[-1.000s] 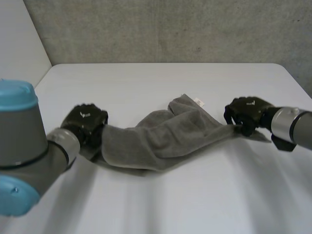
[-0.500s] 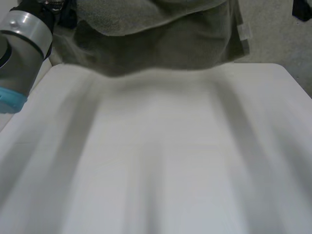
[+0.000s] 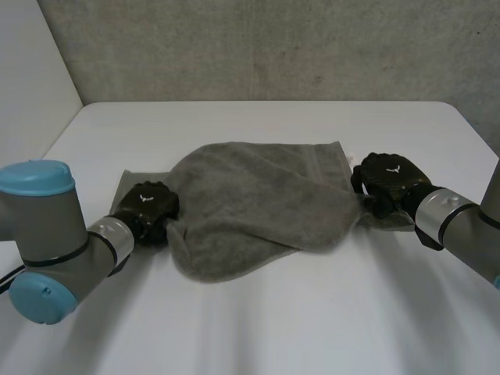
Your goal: Fold the towel.
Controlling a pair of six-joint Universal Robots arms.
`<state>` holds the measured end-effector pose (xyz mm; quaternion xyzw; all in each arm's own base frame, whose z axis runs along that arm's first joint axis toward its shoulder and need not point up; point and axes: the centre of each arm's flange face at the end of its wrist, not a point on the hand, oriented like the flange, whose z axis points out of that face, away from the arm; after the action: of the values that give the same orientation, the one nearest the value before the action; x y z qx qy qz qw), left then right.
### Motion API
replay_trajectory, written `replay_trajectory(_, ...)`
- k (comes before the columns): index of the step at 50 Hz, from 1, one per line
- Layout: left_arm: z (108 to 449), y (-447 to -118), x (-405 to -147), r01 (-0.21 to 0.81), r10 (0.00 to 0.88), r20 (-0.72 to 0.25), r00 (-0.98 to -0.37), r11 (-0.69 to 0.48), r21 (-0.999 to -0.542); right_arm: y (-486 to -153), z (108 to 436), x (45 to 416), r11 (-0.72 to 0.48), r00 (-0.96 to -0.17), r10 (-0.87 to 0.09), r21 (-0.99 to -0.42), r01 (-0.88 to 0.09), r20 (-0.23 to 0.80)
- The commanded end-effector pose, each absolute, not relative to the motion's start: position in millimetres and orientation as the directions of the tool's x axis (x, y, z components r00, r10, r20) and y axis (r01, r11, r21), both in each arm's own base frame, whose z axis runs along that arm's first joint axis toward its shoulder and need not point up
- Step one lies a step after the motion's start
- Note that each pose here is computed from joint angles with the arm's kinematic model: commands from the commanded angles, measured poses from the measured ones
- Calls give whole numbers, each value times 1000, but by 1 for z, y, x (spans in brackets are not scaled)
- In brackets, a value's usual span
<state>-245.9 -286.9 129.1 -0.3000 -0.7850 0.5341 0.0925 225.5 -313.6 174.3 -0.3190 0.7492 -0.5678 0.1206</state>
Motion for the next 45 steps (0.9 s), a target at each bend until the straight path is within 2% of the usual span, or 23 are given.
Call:
replay_trajectory(1, 139, -283, -246, 400, 584, -192, -788, 250, -882, -323, 184, 221, 140, -786, -591, -936, -324, 183)
replay_trajectory(7, 162, -286, -248, 393, 575, -224, -787, 186, -901, -322, 190, 223, 142, -783, -596, -936, -321, 178)
replay_trajectory(12, 175, -306, -253, 380, 558, -250, -791, 128, -916, -320, 187, 226, 152, -776, -606, -932, -328, 174)
replay_trajectory(18, 165, -331, -253, 381, 544, -254, -800, 133, -915, -320, 181, 225, 166, -775, -608, -928, -334, 171)
replay_trajectory(21, 167, -351, -253, 376, 514, -272, -813, 108, -920, -320, 180, 225, 168, -775, -609, -927, -335, 169)
replay_trajectory(23, 171, -375, -240, 359, 457, -278, -845, 99, -928, -319, 180, 225, 167, -774, -610, -927, -336, 171)
replay_trajectory(28, 169, -391, -229, 352, 397, -283, -873, 112, -929, -318, 179, 226, 170, -772, -612, -926, -338, 170)
replay_trajectory(35, 160, -379, -228, 362, 392, -276, -877, 162, -918, -316, 176, 225, 182, -772, -614, -923, -338, 162)
replay_trajectory(38, 156, -361, -228, 374, 422, -266, -867, 195, -907, -315, 175, 225, 184, -772, -615, -922, -340, 162)
replay_trajectory(42, 170, -333, -226, 374, 435, -263, -861, 193, -907, -315, 175, 225, 185, -771, -616, -922, -340, 161)
replay_trajectory(45, 173, -325, -228, 374, 445, -261, -857, 189, -908, -315, 175, 225, 185, -771, -616, -922, -340, 161)
